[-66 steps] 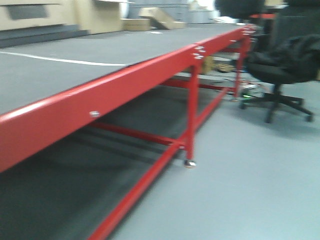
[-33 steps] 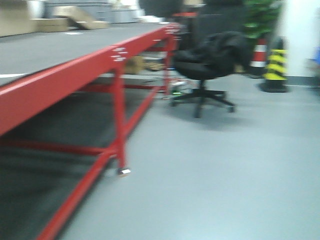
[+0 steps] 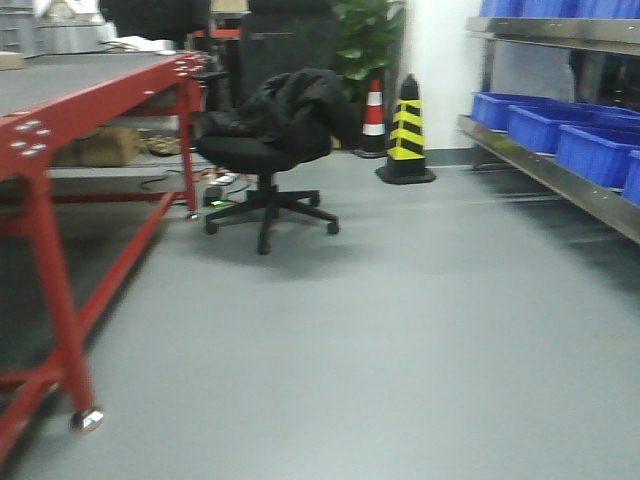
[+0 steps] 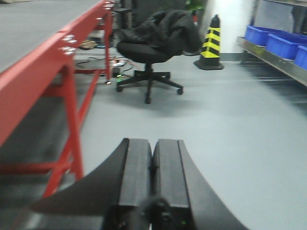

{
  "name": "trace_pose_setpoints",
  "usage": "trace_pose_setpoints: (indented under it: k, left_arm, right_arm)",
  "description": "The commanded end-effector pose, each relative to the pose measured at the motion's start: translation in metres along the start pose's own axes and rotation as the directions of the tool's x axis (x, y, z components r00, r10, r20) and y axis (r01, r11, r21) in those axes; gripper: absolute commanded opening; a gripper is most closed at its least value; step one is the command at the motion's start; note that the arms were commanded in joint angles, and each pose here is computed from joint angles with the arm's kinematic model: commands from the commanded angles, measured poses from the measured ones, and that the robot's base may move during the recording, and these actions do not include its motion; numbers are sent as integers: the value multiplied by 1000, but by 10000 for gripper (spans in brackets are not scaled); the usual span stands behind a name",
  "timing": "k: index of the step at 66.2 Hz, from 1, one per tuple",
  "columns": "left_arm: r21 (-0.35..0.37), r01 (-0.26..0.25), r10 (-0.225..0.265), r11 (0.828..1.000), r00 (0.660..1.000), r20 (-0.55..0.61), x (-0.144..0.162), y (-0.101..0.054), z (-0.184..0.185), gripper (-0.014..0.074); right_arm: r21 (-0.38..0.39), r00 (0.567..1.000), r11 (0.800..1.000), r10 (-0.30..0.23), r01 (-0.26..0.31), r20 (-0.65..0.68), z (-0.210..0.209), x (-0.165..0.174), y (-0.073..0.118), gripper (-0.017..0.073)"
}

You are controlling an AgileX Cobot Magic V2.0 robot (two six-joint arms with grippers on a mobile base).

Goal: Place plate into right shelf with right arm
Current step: 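Hold the plate in the right gripper while driving to the shelf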

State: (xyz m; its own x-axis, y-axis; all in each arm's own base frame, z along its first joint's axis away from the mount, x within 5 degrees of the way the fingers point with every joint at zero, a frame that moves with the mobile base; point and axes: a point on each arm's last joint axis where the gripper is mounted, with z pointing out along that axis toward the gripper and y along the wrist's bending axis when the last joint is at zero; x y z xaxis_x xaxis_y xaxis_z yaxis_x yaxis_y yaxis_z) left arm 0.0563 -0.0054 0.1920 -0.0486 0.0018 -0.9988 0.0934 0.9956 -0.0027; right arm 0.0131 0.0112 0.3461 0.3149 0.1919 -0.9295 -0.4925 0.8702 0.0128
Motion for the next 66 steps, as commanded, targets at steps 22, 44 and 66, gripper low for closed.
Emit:
trace_pose_setpoints:
  k: [22,44,66]
  left_arm:
    - [3,7,-7,1000,997,83,-5,0,0,-47]
    - [3,7,-7,1000,997,83,-5,0,0,-47]
    - [3,7,-7,1000,997,83,-5,0,0,-47]
  right_arm:
    - [34,995,999,9,-13,101,1,-16,-3,69]
    - [34,995,999,9,-13,101,1,-16,-3,69]
    - [34,995,999,9,-13,101,1,-16,-3,69]
